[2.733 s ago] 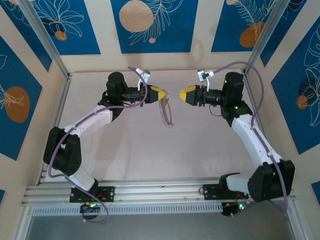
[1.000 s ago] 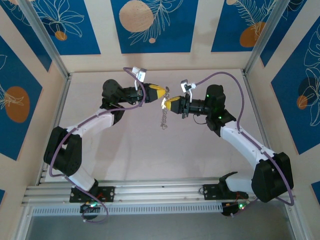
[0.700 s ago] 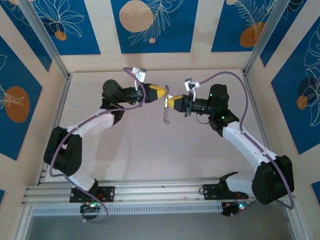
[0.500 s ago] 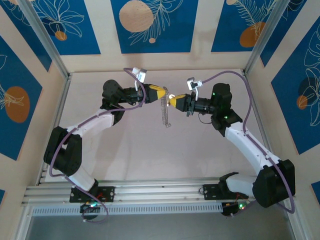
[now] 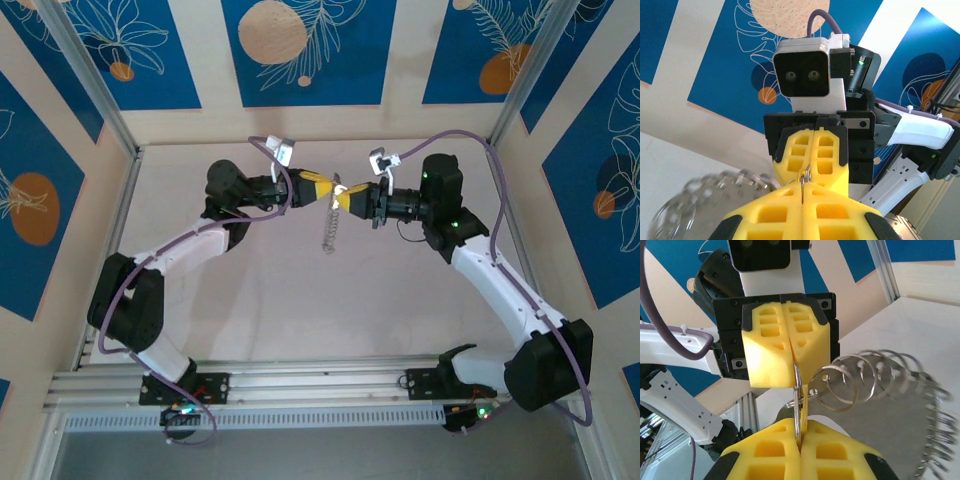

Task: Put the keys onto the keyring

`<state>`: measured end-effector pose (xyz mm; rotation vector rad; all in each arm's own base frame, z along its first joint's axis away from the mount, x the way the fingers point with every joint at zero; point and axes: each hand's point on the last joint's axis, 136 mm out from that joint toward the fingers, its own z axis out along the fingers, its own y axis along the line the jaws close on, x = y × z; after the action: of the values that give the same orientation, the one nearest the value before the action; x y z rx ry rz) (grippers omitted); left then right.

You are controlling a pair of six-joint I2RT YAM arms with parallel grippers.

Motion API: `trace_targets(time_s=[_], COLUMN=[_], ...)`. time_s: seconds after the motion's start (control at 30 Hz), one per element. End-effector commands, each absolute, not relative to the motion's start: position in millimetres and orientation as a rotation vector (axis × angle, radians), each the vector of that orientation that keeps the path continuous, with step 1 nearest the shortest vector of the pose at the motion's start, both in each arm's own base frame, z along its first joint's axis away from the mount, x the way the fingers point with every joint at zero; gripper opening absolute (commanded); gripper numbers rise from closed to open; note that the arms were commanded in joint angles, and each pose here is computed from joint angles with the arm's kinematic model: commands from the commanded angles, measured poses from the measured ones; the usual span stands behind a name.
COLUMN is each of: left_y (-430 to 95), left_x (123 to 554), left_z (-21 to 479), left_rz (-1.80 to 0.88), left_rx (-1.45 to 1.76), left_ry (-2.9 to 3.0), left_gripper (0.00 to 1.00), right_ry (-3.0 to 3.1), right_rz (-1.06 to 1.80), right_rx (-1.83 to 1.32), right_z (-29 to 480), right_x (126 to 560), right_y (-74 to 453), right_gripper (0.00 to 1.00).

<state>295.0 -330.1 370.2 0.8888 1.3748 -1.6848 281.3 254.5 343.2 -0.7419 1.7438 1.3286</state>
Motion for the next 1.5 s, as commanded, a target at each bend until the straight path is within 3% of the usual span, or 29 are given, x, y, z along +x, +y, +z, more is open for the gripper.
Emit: trace_targets(time_s=[0.0,0.73,1.47], left_y=[-330,-330,-333], left_x=[282,282,280], left_z=[385,383,383], left_rz=[-1.658,-1.648,-1.651], left_rx=[0.932,0.936,0.942], left_ry=[1.299,1.305,1.306], left_gripper=[0.0,0.0,0.0], right_ry=[1.741,1.733,1.737], right_rz=[1.339,1.283,1.316], right_rx=[-0.785,-0.714,-0.766], right_z=[347,358,354], right_x=[278,284,284], right_y=[260,229,252], right_gripper=[0.0,0.0,0.0])
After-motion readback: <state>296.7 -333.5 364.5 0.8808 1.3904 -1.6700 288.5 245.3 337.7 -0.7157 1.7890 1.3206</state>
